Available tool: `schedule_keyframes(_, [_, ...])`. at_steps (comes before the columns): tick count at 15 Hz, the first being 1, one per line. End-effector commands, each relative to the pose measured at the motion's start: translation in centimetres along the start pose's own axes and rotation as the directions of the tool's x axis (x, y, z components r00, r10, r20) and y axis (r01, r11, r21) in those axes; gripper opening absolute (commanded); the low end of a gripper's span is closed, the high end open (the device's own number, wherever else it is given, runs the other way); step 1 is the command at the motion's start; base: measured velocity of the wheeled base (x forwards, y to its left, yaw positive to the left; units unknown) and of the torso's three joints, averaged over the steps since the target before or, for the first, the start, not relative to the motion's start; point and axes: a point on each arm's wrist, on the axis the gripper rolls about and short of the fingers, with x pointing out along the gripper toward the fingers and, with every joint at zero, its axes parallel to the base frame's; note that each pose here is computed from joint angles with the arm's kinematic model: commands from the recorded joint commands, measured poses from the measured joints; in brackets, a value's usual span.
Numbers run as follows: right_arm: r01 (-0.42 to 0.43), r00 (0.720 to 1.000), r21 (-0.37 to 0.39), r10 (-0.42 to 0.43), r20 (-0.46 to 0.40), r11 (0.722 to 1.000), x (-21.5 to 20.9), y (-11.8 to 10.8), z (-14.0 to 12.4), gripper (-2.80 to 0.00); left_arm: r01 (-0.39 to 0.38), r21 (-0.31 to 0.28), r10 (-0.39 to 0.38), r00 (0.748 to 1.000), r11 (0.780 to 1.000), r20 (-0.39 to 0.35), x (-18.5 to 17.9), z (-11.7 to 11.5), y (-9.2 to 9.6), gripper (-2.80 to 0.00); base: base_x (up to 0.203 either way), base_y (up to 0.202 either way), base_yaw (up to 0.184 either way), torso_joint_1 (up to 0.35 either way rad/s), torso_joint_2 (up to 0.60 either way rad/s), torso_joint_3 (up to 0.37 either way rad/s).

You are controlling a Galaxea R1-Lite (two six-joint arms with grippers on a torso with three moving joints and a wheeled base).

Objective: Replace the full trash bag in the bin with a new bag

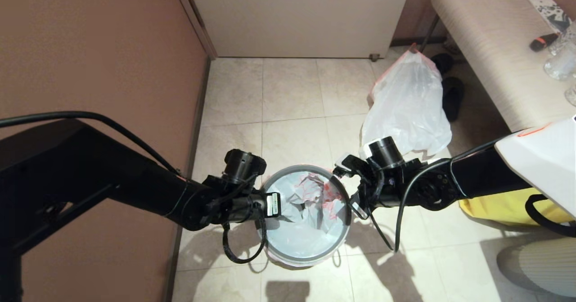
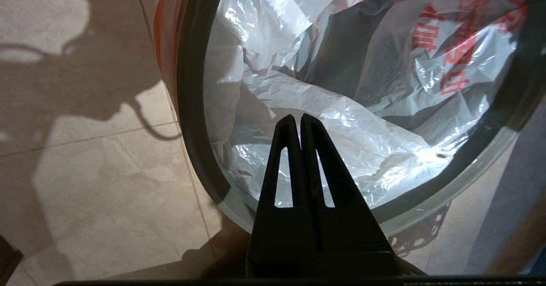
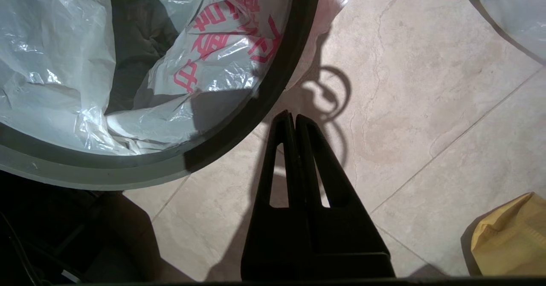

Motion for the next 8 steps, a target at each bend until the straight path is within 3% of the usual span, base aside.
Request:
schedule_keyframes(1, [0.012,0.999,0.008,-0.012,0.030,1.000,-1.0,-0.4,0.5,-2.80,0.016,-0.005,-0.016,0.999,1.000,0.038,-1.6,0.8,-0.2,-2.80,0.000,0.000,0.000,0.000,0.00,0.000])
schedule_keyframes(3, [0.015,0.999,0.009,-0.015,0.036,1.000,-1.2,-0.5,0.7,-2.80,0.022,0.002,-0.022,0.999,1.000,0.047,-2.9,1.1,-0.5,-2.80,0.000,0.000,0.000,0.000,0.00,0.000])
schedule_keyframes(5, [0.012,0.999,0.009,-0.012,0.034,1.000,-1.1,-0.4,0.6,-2.80,-0.041,0.012,0.040,0.996,0.999,0.077,-2.9,1.1,-0.8,-2.80,0.000,0.000,0.000,0.000,0.00,0.000])
schedule_keyframes(8, [0.008,0.999,0.007,-0.008,0.032,1.000,-1.0,-0.4,0.5,-2.80,-0.053,0.004,0.053,0.994,0.999,0.091,-3.0,1.2,-0.8,-2.80,0.000,0.000,0.000,0.000,0.00,0.000])
